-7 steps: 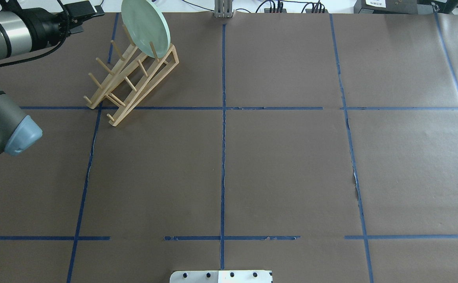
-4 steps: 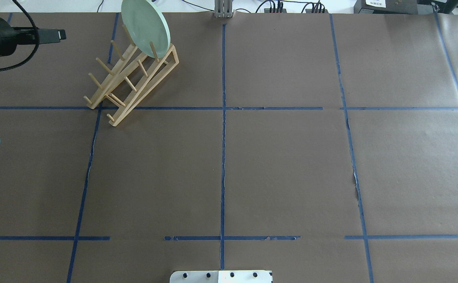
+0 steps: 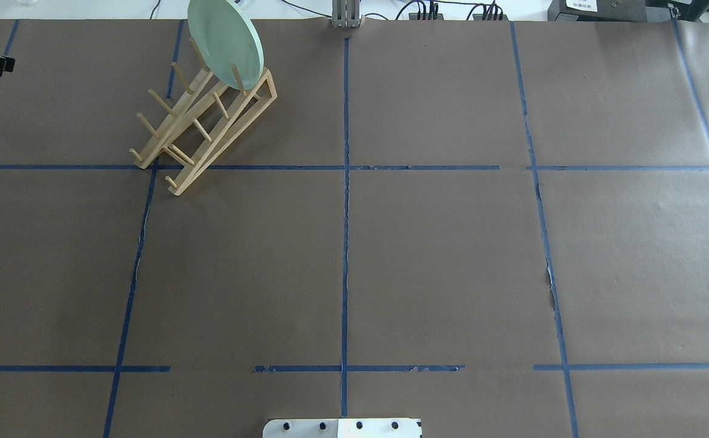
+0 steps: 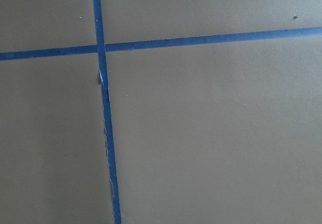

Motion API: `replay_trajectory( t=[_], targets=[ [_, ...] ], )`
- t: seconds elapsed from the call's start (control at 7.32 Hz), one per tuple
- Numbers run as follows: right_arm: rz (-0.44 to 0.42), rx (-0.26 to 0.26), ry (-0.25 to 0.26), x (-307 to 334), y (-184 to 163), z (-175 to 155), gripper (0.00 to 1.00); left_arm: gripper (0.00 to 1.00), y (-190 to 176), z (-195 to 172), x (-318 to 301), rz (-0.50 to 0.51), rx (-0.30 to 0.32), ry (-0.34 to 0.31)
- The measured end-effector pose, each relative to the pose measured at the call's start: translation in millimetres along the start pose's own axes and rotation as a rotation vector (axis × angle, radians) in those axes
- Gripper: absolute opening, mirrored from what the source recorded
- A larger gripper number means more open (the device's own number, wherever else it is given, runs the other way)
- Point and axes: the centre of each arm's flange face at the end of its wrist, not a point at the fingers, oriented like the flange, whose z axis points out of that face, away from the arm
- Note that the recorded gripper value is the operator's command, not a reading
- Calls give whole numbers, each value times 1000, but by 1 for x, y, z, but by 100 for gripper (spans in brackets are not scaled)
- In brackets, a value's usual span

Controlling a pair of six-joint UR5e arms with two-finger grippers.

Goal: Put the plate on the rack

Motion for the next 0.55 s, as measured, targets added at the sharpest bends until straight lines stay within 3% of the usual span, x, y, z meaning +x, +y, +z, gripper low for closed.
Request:
replay_trajectory(
  t=[0.55],
  targets=[
    [-1,0,0,0,0,0,100,100,34,25,-75,-66,-296,59]
  ],
)
